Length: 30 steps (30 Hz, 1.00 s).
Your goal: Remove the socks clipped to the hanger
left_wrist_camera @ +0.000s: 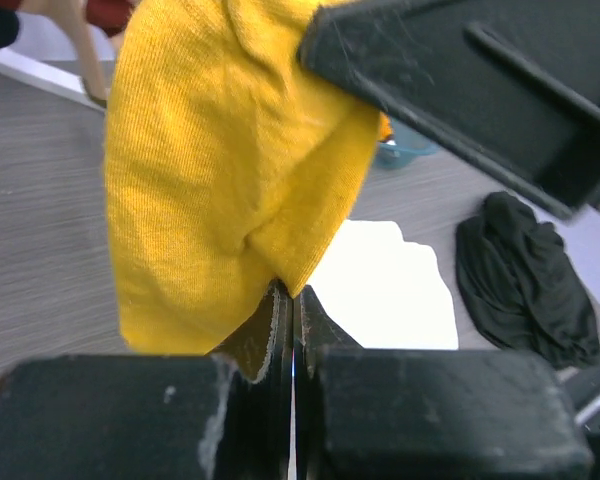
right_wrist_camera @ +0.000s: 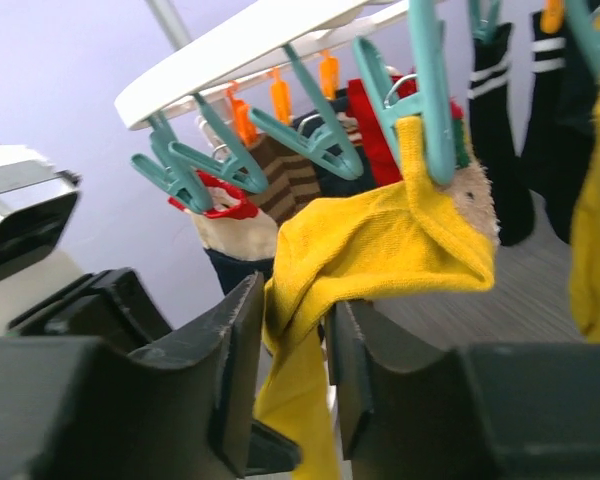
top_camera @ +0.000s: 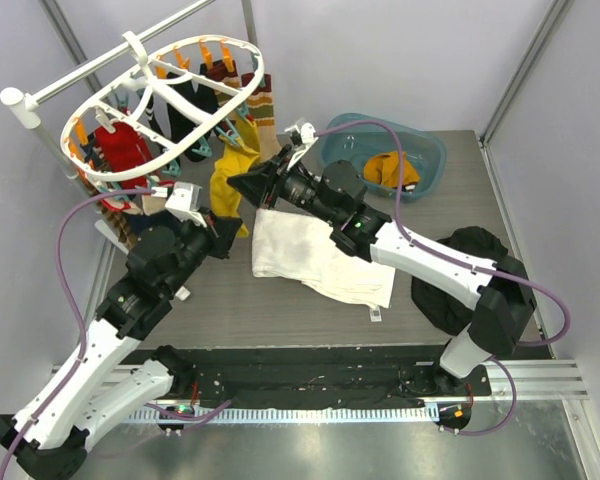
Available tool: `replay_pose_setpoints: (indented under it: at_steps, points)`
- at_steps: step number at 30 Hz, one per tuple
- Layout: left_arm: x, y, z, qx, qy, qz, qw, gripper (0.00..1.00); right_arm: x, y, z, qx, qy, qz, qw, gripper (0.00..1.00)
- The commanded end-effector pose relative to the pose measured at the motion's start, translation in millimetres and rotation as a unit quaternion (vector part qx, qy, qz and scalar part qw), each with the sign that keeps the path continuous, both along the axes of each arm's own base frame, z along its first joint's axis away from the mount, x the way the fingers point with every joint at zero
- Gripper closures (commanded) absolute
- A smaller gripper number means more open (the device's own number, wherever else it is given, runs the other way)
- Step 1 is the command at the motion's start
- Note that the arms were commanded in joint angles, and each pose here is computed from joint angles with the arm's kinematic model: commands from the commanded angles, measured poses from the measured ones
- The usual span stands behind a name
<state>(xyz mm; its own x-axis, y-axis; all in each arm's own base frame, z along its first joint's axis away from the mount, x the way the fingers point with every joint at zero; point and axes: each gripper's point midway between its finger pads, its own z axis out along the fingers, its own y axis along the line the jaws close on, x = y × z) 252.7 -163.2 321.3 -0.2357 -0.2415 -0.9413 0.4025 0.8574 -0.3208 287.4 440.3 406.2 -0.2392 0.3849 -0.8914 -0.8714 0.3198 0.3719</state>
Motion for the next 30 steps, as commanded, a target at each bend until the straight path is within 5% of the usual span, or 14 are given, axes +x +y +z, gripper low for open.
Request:
replay_pose_setpoints:
  at_steps: [1,10,30]
  points:
    - [-18,-8,4,-0.013,-0.007,-0.046,0.999,1.00,7,-26,46,0.001,-0.029,-0.070,0.997,0.58]
    - [-38,-15,3,-0.013,-0.006,-0.096,0.995,1.00,27,-31,56,-0.046,-0.034,-0.120,0.991,0.40]
    - [-34,-5,-19,0.003,0.029,-0.065,0.997,1.00,52,-52,65,-0.128,0.031,-0.203,0.970,0.39]
